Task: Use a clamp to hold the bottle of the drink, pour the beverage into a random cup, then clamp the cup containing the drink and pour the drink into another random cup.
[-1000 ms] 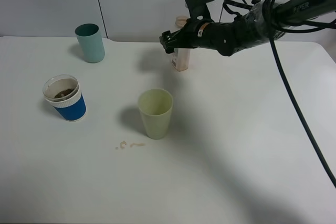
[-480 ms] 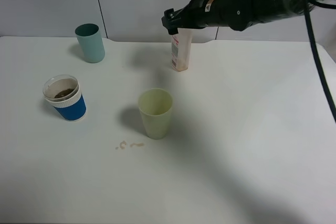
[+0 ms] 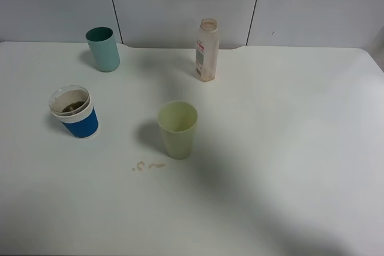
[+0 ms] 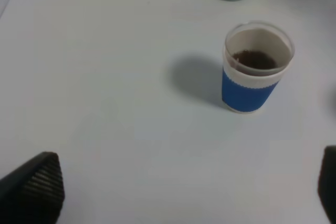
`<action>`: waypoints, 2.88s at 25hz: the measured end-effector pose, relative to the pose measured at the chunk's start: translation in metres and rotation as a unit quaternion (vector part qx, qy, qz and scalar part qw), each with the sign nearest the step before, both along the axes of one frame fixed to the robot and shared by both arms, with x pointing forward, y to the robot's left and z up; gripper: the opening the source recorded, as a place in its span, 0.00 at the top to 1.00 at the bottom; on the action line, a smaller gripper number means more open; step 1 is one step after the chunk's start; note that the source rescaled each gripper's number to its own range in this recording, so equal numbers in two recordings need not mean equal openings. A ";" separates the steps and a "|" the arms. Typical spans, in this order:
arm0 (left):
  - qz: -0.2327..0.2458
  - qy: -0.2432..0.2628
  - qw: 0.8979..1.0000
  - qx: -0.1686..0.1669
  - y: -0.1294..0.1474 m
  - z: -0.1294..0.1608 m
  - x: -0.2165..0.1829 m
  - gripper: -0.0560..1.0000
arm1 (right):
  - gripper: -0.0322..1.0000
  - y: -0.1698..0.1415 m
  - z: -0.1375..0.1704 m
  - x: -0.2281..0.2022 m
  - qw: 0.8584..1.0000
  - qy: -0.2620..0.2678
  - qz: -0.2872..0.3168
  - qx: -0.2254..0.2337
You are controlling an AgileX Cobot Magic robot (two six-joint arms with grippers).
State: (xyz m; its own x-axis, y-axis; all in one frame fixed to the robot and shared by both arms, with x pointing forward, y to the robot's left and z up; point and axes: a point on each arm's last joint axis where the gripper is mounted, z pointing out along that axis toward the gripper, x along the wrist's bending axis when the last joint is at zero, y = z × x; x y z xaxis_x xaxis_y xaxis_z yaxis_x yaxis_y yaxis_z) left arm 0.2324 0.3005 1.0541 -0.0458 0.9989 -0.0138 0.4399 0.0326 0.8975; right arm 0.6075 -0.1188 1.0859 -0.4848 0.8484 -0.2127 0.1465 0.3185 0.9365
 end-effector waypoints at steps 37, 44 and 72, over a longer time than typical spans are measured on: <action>0.000 0.000 1.000 0.000 0.000 0.000 0.000 0.07 | 0.00 -0.121 0.071 -0.217 0.989 0.107 -0.096 -0.018; 0.000 0.000 1.000 0.000 0.000 0.000 0.000 0.07 | 0.00 -0.149 0.060 -0.266 0.981 0.142 -0.131 -0.006; 0.000 0.000 1.000 0.000 0.000 0.000 0.000 0.07 | 0.00 -0.177 -0.032 -0.341 0.964 0.232 -0.127 0.027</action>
State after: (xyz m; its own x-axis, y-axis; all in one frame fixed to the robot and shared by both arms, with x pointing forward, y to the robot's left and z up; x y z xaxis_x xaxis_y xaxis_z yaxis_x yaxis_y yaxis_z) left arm 0.2324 0.3005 1.0541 -0.0458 0.9989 -0.0138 0.4399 0.0326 0.8975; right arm 0.2660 -0.2959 1.0535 -0.2919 0.9561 0.0238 0.6202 0.1702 0.7658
